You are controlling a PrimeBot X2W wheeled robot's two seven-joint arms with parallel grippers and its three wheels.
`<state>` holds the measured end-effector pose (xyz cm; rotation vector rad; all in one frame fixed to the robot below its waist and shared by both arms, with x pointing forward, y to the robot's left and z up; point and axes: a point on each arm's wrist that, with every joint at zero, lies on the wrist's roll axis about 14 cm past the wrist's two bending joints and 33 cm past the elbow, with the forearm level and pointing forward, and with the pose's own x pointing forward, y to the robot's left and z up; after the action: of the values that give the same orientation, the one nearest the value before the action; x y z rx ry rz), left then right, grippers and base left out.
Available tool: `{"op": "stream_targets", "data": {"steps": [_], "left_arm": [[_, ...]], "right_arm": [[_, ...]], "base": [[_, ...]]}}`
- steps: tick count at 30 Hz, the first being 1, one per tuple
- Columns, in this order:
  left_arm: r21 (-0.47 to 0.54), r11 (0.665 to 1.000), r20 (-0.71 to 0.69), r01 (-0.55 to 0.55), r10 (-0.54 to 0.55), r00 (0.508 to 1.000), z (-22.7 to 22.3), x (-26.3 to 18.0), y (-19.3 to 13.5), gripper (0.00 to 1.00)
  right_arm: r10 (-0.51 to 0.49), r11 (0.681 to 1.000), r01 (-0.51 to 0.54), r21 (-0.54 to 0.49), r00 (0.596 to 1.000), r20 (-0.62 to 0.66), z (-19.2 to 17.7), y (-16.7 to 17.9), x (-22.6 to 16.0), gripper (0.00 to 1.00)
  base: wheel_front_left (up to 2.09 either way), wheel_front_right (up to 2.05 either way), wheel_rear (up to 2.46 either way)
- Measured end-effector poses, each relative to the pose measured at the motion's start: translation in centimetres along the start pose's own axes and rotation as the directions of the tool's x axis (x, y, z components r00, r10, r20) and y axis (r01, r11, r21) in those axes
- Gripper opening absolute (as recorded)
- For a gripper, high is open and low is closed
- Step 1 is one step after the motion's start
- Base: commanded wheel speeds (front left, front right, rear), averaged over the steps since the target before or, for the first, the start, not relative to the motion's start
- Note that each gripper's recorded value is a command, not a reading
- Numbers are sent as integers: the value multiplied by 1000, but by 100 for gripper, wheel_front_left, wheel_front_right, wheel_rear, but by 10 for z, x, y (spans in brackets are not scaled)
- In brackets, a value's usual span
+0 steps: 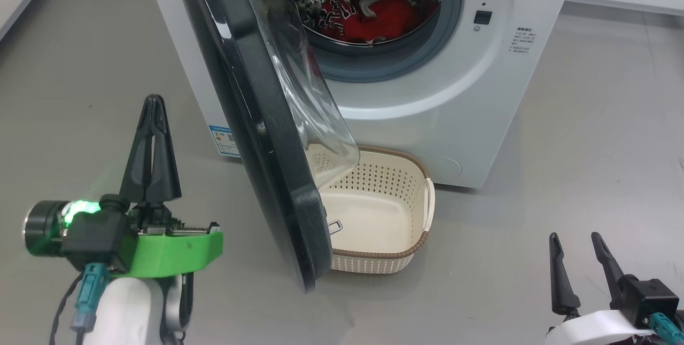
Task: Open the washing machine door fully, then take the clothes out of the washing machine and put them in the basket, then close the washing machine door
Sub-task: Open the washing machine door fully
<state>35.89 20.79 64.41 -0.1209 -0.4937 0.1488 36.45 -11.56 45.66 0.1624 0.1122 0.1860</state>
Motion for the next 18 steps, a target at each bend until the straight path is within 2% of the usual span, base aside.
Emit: {"op": "stream_targets", "data": {"steps": [6, 9, 14, 18], "left_arm": [[-50, 991, 165, 125, -115, 980, 52, 8, -42, 0], [-74, 983, 204, 170, -152, 967, 65, 5, -56, 0], [-204, 927, 243, 316, -265, 933, 82, -10, -102, 0], [-240, 895, 203, 375, -331, 921, 75, -20, -124, 0]], "right_arm": [[3, 1000, -3, -5, 1000, 4, 1, 1, -1, 100], [11, 1000, -11, 0, 1000, 4, 1, 3, -2, 100], [3, 1000, -3, 5, 1000, 10, 2, 2, -5, 100], [-2, 1000, 2, 7, 1000, 13, 3, 2, -6, 100]], "base": [[0, 0, 0], [0, 0, 0], [0, 0, 0], [0, 0, 0]]}}
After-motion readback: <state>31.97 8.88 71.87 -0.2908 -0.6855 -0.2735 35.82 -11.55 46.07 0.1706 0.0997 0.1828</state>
